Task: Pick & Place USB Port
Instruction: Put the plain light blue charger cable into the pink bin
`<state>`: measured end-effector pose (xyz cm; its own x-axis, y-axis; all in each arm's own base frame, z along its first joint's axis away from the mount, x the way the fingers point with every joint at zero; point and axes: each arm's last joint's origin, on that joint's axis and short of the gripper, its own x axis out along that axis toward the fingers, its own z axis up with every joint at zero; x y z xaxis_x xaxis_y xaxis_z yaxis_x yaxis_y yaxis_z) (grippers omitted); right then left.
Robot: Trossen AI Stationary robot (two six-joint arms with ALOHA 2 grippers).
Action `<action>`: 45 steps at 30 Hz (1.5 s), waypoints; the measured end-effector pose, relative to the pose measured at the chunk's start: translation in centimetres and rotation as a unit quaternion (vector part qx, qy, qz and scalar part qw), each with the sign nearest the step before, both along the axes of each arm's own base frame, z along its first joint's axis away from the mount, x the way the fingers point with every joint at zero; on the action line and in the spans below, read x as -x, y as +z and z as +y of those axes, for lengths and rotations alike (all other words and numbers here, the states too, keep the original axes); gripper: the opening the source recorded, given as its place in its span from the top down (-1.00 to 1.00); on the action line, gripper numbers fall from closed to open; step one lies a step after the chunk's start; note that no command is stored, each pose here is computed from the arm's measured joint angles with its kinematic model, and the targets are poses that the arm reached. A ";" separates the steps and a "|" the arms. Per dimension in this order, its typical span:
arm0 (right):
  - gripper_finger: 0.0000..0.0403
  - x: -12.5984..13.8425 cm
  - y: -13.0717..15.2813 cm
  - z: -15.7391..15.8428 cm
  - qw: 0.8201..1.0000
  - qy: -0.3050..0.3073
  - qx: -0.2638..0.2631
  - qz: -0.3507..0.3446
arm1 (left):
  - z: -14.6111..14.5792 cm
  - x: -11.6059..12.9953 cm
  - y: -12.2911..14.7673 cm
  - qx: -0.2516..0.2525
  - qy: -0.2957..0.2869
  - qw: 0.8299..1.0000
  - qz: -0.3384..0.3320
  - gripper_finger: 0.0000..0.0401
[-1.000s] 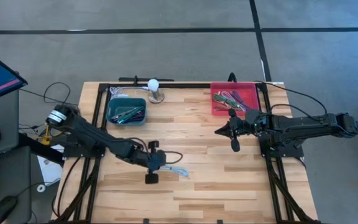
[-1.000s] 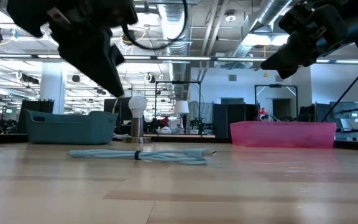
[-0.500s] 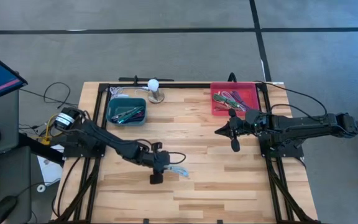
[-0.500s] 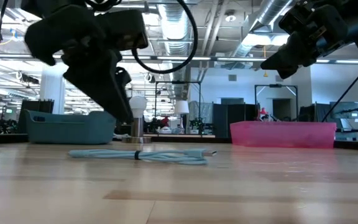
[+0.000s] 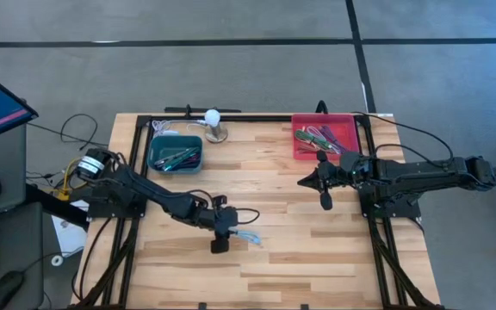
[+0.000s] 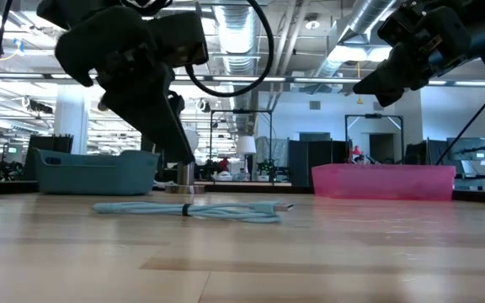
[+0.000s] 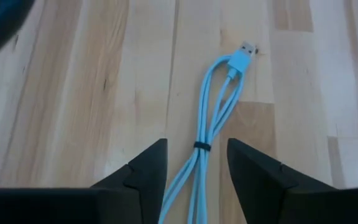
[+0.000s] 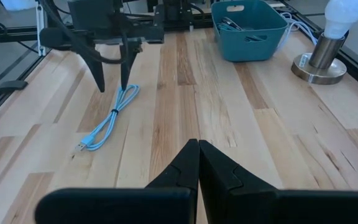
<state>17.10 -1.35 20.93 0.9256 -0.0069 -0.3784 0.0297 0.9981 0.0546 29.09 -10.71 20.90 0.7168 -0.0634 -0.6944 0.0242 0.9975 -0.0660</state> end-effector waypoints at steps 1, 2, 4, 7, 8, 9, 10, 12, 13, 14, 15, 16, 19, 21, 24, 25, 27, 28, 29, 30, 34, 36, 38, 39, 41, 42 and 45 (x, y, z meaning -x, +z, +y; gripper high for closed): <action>1.00 0.0 0.0 0.0 1.000 0.000 0.000 0.000 | 0.0 -0.1 -0.1 0.001 0.001 1.000 -0.001 0.18; 1.00 0.0 0.0 0.0 1.000 0.000 0.000 0.000 | -0.1 -0.2 -0.3 0.000 0.001 1.000 0.001 0.20; 1.00 0.0 0.0 0.0 1.000 0.000 0.000 0.000 | -0.3 -0.6 -1.0 0.003 -0.005 1.000 0.007 0.21; 1.00 0.0 0.0 0.0 1.000 0.000 0.000 0.000 | -0.6 -1.1 -2.4 0.007 -0.014 1.000 0.024 0.22; 1.00 0.0 0.0 0.0 1.000 0.000 0.000 0.000 | -0.7 -1.3 -2.8 0.009 -0.017 0.999 0.027 0.22; 1.00 0.0 0.0 0.0 1.000 0.000 0.000 0.000 | -0.7 -1.4 -3.1 0.010 -0.019 0.999 0.030 0.22; 1.00 0.0 0.0 0.0 1.000 0.000 0.000 0.000 | -0.8 -1.5 -3.3 0.011 -0.020 0.999 0.034 0.22; 1.00 0.0 0.0 0.0 1.000 0.000 0.000 0.000 | -0.8 -1.6 -3.6 0.014 -0.023 0.999 0.035 0.22; 1.00 0.0 0.0 0.0 1.000 0.000 0.000 0.000 | -0.8 -1.7 -3.7 0.013 -0.023 0.999 0.037 0.22; 1.00 0.0 0.0 0.0 1.000 0.000 0.000 0.000 | -0.8 -1.7 -3.8 0.013 -0.022 0.999 0.037 0.22; 1.00 0.0 0.0 0.0 1.000 0.000 0.000 0.000 | -0.7 -1.7 -3.8 0.014 -0.021 0.999 0.037 0.22; 1.00 0.0 0.0 0.0 1.000 0.000 0.000 0.000 | -0.7 -1.8 -3.9 0.014 -0.020 0.999 0.038 0.23; 1.00 0.0 0.0 0.0 1.000 0.000 0.000 0.000 | -0.7 -1.8 -3.9 0.014 -0.019 0.999 0.038 0.29; 1.00 0.0 0.0 0.0 1.000 0.000 0.000 0.000 | -0.6 -1.8 -4.0 0.013 -0.017 0.999 0.039 0.38; 1.00 0.0 0.0 0.0 1.000 0.000 0.000 0.000 | -0.5 -1.6 -4.2 0.011 -0.016 0.999 0.040 0.55; 1.00 0.0 0.0 0.0 1.000 0.000 0.000 0.000 | -0.5 -1.6 -4.3 0.011 -0.015 0.999 0.040 0.61; 1.00 0.0 0.0 0.0 1.000 0.000 0.000 0.000 | -0.4 -1.5 -4.4 0.011 -0.014 0.999 0.040 0.75; 1.00 0.0 0.0 0.0 1.000 0.000 0.000 0.000 | -0.4 -1.5 -4.5 0.011 -0.014 0.999 0.040 0.82; 1.00 0.0 0.0 0.0 1.000 0.000 0.000 0.000 | -0.4 -1.5 -4.5 0.012 -0.014 0.999 0.040 0.88; 1.00 0.0 0.0 0.0 1.000 0.000 0.000 0.000 | -0.4 -1.5 -4.5 0.013 -0.015 0.999 0.041 0.92; 1.00 0.0 0.0 0.0 1.000 0.000 0.000 0.000 | -0.4 -1.6 -4.4 0.010 -0.011 0.999 0.034 0.94; 1.00 0.0 0.0 0.0 1.000 0.000 0.000 0.000 | -0.3 -1.5 -4.2 0.001 -0.018 1.000 0.024 0.95; 1.00 0.0 0.0 0.0 1.000 0.000 0.000 0.000 | -0.1 -1.4 -3.6 -0.006 -0.025 1.000 0.015 0.96; 1.00 0.0 0.0 0.0 1.000 0.000 0.000 0.000 | 0.1 -1.3 -3.1 -0.009 -0.025 1.000 0.008 0.96; 1.00 0.0 0.0 0.0 1.000 0.000 0.000 0.000 | 0.6 -1.2 -1.9 -0.012 -0.023 1.000 -0.017 0.96; 1.00 0.0 0.0 0.0 1.000 0.000 0.000 0.000 | 0.9 -1.2 -1.3 -0.016 -0.021 0.999 -0.028 0.97; 1.00 0.0 0.0 0.0 1.000 0.001 0.000 0.000 | 2.1 -1.0 0.2 -0.035 -0.017 0.998 -0.055 0.97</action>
<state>17.11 -1.34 20.93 0.9256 -0.0048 -0.3785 0.0278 0.9981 0.0553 30.07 -8.65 21.13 0.7871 -0.0435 -0.6153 0.0612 0.9981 0.0077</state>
